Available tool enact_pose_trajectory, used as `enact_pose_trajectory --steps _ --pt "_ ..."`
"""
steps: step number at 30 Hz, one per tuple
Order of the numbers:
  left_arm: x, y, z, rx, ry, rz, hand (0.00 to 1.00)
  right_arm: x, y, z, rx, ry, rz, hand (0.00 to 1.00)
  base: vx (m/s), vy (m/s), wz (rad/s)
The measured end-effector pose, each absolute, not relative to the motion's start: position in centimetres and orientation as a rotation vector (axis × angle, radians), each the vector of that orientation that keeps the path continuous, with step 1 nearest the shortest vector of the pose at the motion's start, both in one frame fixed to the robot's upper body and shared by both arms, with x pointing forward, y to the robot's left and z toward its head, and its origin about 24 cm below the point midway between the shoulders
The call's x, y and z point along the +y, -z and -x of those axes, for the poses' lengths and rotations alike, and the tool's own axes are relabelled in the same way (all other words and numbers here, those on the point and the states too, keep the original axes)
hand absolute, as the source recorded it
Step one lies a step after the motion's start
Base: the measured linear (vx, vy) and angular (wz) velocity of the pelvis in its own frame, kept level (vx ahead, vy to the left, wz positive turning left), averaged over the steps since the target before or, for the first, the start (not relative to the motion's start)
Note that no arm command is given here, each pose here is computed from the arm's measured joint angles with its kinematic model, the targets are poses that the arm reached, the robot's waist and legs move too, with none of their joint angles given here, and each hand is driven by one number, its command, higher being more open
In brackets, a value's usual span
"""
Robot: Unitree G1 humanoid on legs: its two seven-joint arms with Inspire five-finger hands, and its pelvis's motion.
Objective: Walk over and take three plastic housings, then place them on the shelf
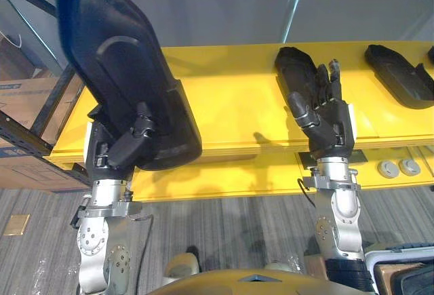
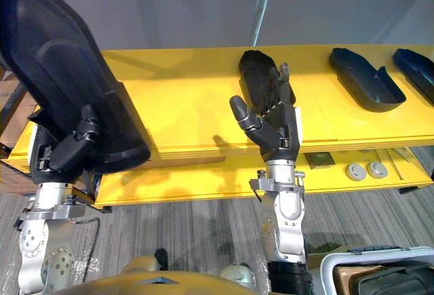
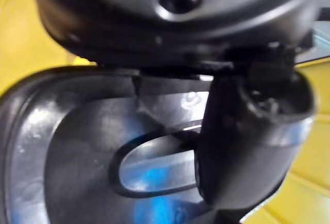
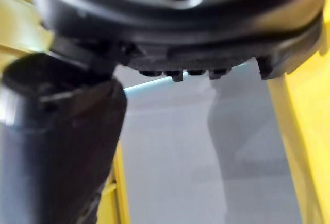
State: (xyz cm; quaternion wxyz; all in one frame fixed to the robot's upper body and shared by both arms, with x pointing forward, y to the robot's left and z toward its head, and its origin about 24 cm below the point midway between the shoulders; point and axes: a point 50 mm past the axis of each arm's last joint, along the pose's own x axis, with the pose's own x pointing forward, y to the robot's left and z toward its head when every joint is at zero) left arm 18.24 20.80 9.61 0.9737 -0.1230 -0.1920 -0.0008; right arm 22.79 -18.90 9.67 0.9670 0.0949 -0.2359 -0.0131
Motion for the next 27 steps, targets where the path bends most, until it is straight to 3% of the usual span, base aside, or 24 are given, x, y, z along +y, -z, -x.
enact_pose_trajectory --steps 10,19,27 --pt "19.7 -8.7 -18.6 -0.289 0.007 0.213 0.00 -21.3 -10.6 -22.7 -0.505 0.034 -0.099 1.00 -0.05 -0.049 0.04" --pt "20.2 -7.7 -19.2 -0.152 -0.037 0.154 0.00 -21.0 -10.4 -21.9 -0.489 0.015 -0.141 1.00 -0.05 -0.024 -0.16" --pt "22.7 -7.4 -22.1 -0.068 -0.118 0.052 0.00 -18.9 -9.0 -21.7 -0.392 -0.076 -0.176 1.00 0.01 0.014 -0.15"
